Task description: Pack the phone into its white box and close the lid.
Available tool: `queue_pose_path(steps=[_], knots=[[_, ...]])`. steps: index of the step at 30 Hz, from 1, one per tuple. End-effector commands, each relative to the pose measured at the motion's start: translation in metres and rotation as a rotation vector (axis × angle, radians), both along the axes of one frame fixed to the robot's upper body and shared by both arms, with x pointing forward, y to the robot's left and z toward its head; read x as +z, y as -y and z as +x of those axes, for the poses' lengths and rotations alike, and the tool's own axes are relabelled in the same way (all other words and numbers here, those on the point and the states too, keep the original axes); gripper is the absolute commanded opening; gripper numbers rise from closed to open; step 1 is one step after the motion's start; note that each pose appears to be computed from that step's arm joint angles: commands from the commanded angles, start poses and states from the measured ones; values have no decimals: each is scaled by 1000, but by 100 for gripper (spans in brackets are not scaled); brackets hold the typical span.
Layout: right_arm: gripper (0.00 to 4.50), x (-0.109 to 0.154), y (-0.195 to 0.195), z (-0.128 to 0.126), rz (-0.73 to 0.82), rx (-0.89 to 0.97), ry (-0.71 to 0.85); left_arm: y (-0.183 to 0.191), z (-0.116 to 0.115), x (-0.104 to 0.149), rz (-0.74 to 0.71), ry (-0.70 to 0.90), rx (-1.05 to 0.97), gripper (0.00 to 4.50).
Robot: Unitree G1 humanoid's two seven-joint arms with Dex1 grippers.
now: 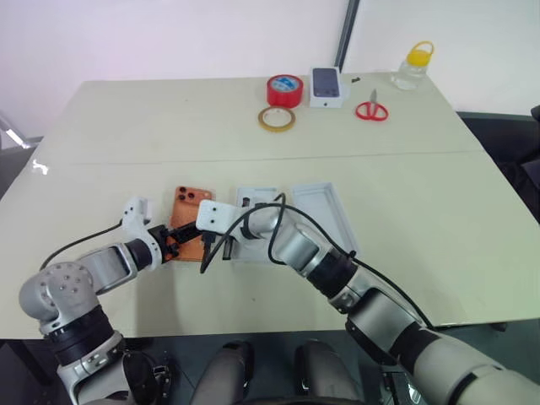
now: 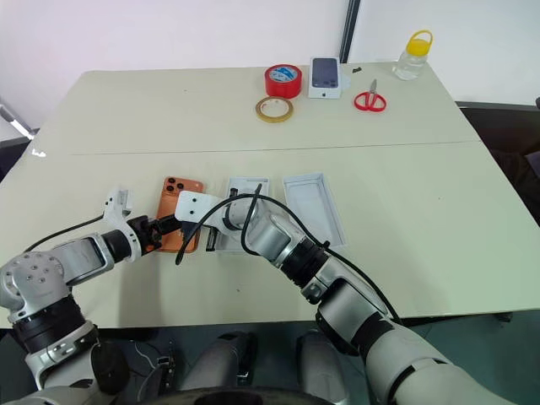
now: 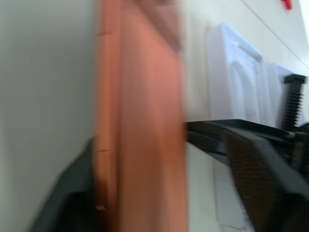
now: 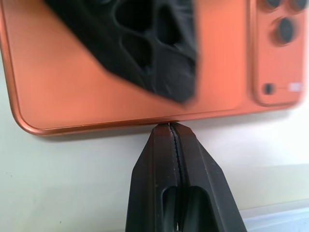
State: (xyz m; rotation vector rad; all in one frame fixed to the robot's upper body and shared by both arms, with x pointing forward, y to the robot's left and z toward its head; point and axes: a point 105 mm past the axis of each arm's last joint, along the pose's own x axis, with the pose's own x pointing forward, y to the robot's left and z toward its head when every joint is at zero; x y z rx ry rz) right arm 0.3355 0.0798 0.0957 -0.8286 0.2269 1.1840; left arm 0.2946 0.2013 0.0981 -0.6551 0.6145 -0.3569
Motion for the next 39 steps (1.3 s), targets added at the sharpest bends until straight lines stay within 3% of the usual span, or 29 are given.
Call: queue_pose_path(steps=[1,13,16,18,39], knots=[[0,10,-7,-4,23,28,33,-1,0,2,-59,4,16,284],[0,27,-3,-4,48,34,66,-13,-4,-3,-205,0,121,284],[0,35,0,-6,66,40,68,-12,-6,-3,-208,-1,118,201],[0,39,3,-7,71,39,69,-12,-7,-3,-201,-3,116,114],[0,45,12,-8,82,18,76,-11,-19,5,-173,4,48,114]])
